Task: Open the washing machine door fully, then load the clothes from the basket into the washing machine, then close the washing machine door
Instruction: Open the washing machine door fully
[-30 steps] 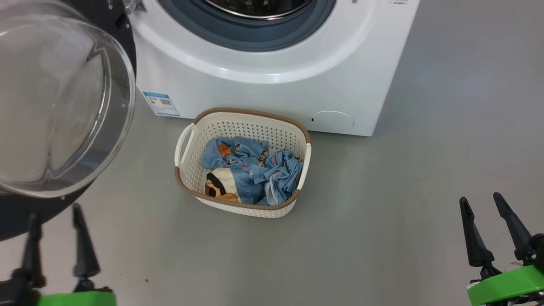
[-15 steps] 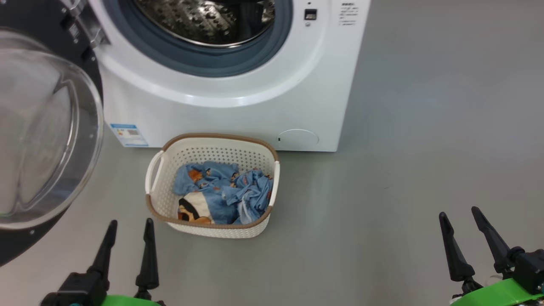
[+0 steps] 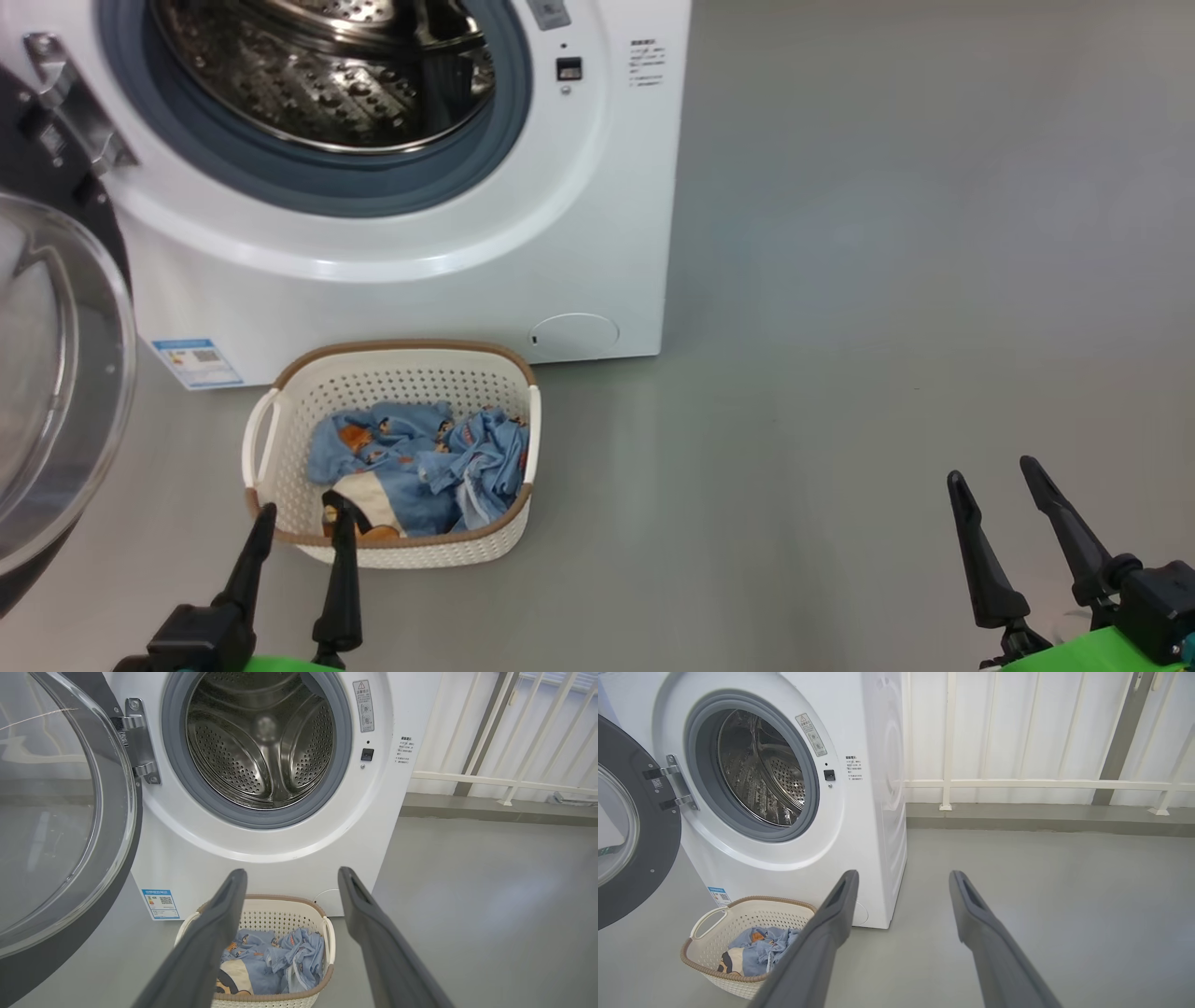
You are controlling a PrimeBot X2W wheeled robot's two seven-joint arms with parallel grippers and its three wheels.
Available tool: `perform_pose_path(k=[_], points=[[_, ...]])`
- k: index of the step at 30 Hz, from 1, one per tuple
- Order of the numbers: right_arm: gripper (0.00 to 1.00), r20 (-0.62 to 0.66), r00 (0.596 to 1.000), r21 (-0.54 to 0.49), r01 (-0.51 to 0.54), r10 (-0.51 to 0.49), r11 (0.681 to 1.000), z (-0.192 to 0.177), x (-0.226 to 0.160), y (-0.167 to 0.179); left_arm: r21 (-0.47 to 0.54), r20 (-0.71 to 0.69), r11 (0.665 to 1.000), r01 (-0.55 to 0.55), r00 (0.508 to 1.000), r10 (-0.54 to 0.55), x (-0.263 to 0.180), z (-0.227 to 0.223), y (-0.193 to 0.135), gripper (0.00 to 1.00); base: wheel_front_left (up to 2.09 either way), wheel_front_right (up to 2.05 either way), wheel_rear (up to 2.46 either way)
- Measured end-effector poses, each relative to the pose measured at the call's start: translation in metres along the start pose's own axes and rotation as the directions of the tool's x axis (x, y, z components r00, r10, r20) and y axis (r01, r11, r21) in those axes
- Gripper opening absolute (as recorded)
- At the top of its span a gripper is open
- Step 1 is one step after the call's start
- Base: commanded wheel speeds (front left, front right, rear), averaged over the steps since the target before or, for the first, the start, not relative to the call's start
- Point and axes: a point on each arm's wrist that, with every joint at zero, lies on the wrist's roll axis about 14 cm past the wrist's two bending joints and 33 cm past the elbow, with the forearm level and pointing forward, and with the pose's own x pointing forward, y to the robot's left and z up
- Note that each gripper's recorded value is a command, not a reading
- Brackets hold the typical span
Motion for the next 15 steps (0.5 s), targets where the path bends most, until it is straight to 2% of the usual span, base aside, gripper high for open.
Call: perform_pose_path(k=[6,15], points=[[1.0,0.009,1.0,-0.004,0.029,-0.029,1.0,0.007,-0.012,-0.006,-0.002,-0.013,1.0,0.027,1.0,-0.027,-0.001,-0.003,-0.01,1.0,0.0,0.0,0.0],[1.0,0.021,0.999,0.004,0.033,-0.033,0.999,0.013,-0.019,-0.002,0.007,-0.012,1.0,0.025,1.0,-0.025,-0.01,0.0,-0.007,1.0,0.0,0.0,0.0]])
